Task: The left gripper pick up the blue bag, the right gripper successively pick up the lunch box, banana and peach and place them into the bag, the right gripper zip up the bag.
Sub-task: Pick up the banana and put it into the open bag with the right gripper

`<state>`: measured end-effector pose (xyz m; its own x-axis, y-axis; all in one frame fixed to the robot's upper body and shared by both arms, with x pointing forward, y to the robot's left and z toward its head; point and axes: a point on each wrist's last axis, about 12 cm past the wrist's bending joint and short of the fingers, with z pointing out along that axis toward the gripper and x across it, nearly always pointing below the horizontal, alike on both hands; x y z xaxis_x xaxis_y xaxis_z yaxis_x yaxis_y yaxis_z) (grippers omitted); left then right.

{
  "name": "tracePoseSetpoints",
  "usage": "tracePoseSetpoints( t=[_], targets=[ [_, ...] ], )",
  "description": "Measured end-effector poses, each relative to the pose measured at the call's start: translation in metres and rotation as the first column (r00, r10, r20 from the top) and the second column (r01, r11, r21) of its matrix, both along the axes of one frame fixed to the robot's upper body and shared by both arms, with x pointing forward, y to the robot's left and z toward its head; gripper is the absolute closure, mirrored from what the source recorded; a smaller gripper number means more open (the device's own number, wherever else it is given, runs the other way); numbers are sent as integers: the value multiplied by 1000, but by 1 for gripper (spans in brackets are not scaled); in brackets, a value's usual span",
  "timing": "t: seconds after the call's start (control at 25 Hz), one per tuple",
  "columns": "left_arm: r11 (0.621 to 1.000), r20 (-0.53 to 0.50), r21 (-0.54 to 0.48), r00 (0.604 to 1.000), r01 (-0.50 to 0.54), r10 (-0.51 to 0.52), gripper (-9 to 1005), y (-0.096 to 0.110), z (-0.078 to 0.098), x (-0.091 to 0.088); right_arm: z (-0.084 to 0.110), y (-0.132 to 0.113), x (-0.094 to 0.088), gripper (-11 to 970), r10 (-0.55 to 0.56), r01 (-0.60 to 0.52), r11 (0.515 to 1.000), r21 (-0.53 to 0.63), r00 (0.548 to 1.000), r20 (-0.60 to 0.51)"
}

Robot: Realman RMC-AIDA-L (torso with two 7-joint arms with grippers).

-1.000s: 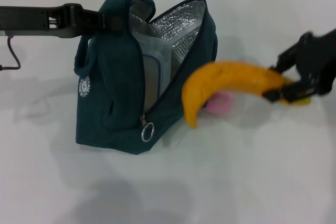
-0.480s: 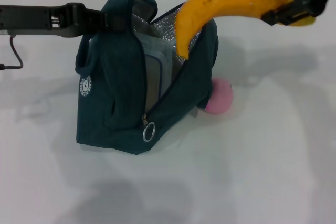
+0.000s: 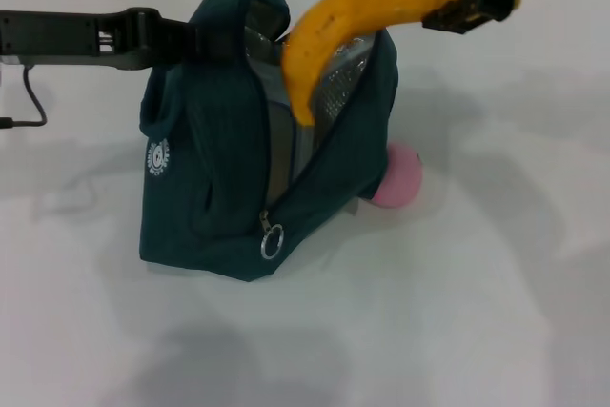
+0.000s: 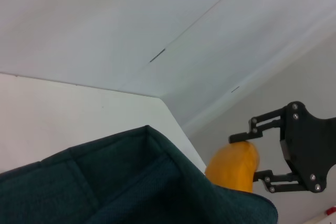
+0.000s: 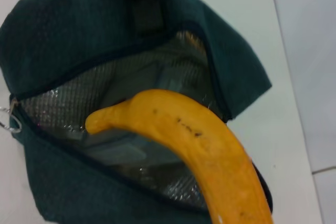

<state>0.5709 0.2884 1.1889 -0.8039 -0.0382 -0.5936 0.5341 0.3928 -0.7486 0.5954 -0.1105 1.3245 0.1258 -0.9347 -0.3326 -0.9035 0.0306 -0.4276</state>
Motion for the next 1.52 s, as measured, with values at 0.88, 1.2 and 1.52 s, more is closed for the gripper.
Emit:
tracePoseSetpoints(
  t=[0.88, 1.2, 1.52],
  targets=[
    [1000, 15, -4, 1000, -4, 4, 954, -2, 2, 3, -19, 46, -10, 521, 139, -138, 990, -29, 987, 79],
    [1000, 12, -5, 1000, -5, 5, 954, -2, 0, 2, -25, 59, -22, 522, 216, -212, 976, -52, 973, 80],
    [1000, 10, -4, 1000, -7, 7, 954, -1, 0, 1, -20, 62, -29, 456, 251, -249, 968, -34, 963, 95]
  ],
)
